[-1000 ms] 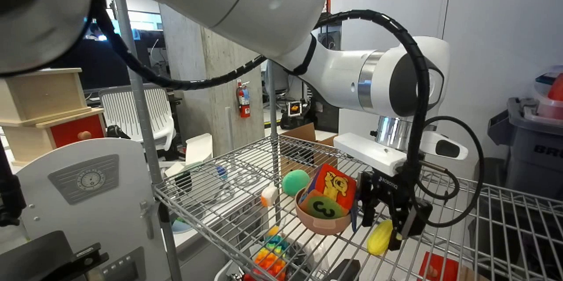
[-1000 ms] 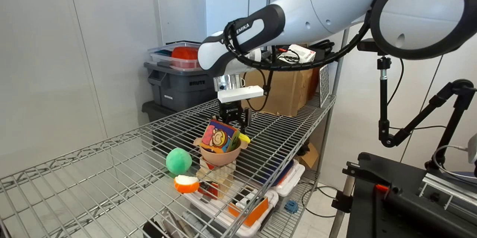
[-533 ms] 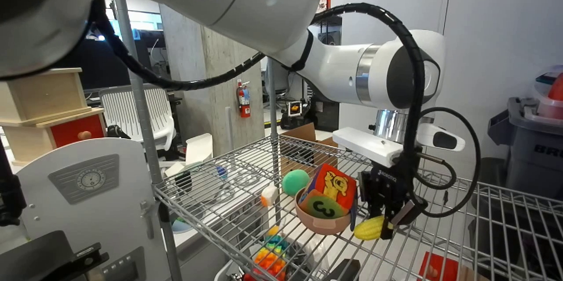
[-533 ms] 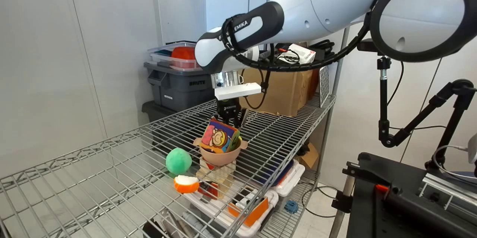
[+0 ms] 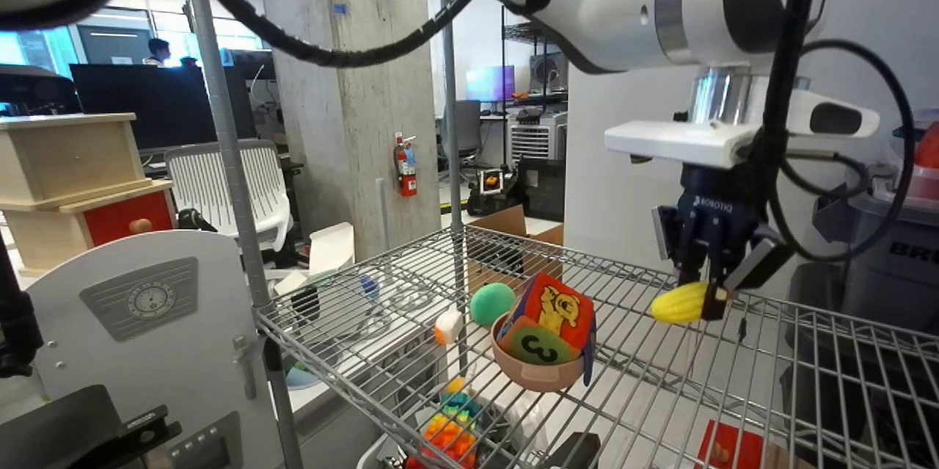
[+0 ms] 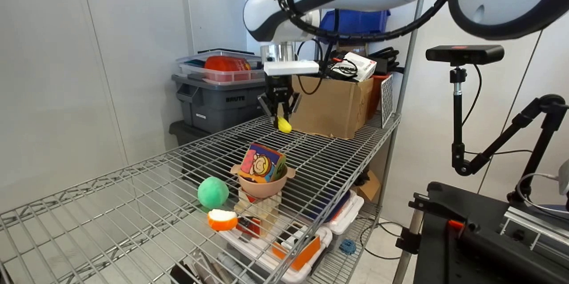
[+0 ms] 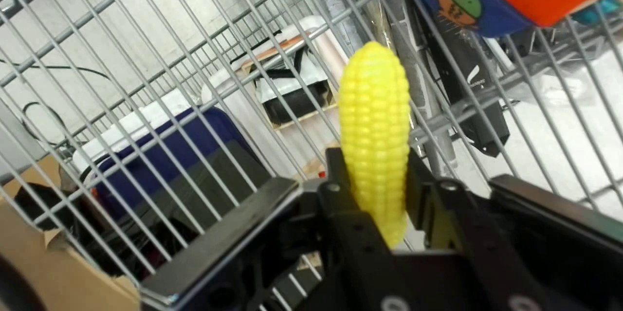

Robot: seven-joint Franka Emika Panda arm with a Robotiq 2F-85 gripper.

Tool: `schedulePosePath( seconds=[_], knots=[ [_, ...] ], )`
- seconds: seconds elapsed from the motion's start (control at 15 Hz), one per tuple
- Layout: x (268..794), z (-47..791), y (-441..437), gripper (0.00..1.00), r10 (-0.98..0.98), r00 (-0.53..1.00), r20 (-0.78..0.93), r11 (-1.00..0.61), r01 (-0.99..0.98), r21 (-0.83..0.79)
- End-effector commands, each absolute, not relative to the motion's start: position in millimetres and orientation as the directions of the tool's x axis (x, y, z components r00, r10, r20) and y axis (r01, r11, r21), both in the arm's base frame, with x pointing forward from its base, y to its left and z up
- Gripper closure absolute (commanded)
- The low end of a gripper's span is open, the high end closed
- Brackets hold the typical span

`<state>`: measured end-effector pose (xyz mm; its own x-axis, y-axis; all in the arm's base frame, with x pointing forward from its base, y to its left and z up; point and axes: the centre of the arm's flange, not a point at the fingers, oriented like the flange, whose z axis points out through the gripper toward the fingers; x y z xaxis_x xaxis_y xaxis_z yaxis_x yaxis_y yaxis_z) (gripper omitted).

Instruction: Move the cob of maize to the left

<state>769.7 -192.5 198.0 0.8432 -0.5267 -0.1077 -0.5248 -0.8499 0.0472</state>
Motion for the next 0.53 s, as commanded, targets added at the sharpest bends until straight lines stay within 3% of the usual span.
schedulePosePath(
  seconds=[0.0, 0.47],
  knots=[
    [754.9, 263.5, -153.3, 0.92, -0.478, 0.874, -0.091, -0.877, -0.481, -0.006],
    [762.7, 265.2, 22.1, 0.92, -0.280, 0.954, -0.106, -0.960, -0.281, -0.001]
  ],
)
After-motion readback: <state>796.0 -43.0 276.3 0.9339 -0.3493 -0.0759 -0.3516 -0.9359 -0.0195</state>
